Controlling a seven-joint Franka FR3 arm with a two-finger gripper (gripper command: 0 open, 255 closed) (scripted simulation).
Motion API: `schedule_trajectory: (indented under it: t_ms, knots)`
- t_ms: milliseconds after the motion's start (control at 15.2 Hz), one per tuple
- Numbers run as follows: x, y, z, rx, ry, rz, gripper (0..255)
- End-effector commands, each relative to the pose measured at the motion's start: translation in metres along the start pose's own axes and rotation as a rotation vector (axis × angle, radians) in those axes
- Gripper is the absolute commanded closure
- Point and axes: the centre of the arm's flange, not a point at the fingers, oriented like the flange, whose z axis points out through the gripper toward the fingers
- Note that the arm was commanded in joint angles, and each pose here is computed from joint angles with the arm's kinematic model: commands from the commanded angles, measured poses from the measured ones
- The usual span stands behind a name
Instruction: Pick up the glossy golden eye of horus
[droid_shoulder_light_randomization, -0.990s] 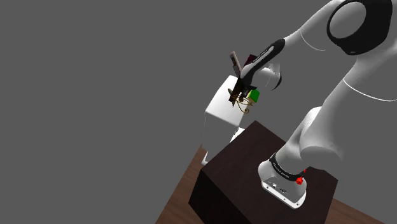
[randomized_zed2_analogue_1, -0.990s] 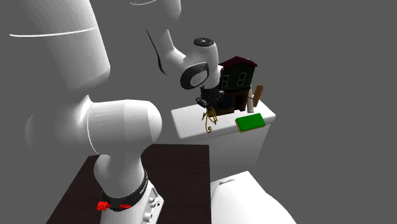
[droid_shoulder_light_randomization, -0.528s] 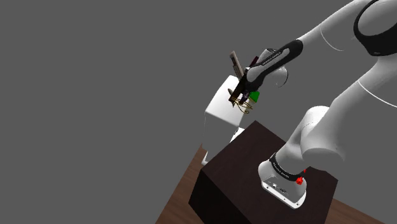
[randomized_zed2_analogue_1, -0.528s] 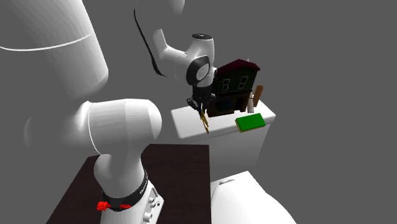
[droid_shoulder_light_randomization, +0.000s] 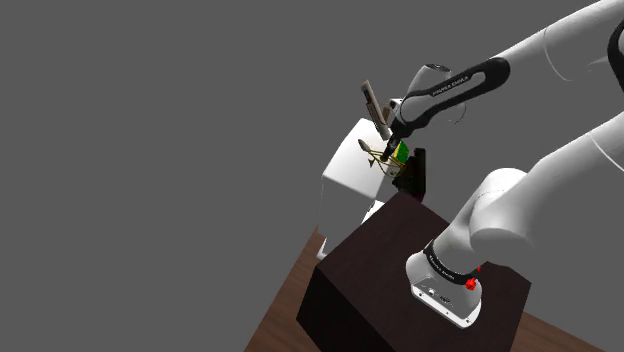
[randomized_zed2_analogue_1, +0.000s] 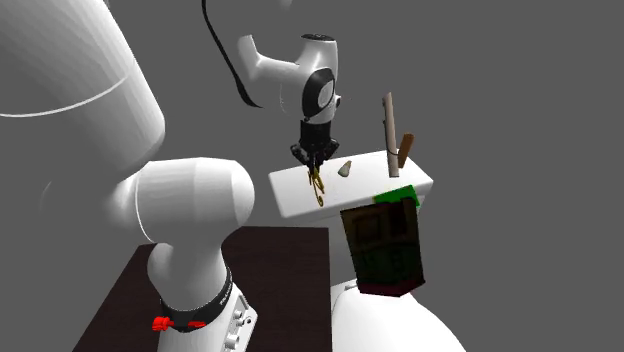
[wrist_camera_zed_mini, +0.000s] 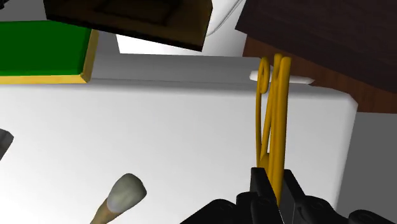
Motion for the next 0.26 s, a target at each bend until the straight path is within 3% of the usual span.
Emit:
schedule_trajectory:
  t_ms: [0,198]
  knots:
    - [0.0006,0.0005,-0.0101,0.000,-0.001,0.000,255]
    - [0.0010,0.0005,-0.0161,0.000,-0.001,0.000,255]
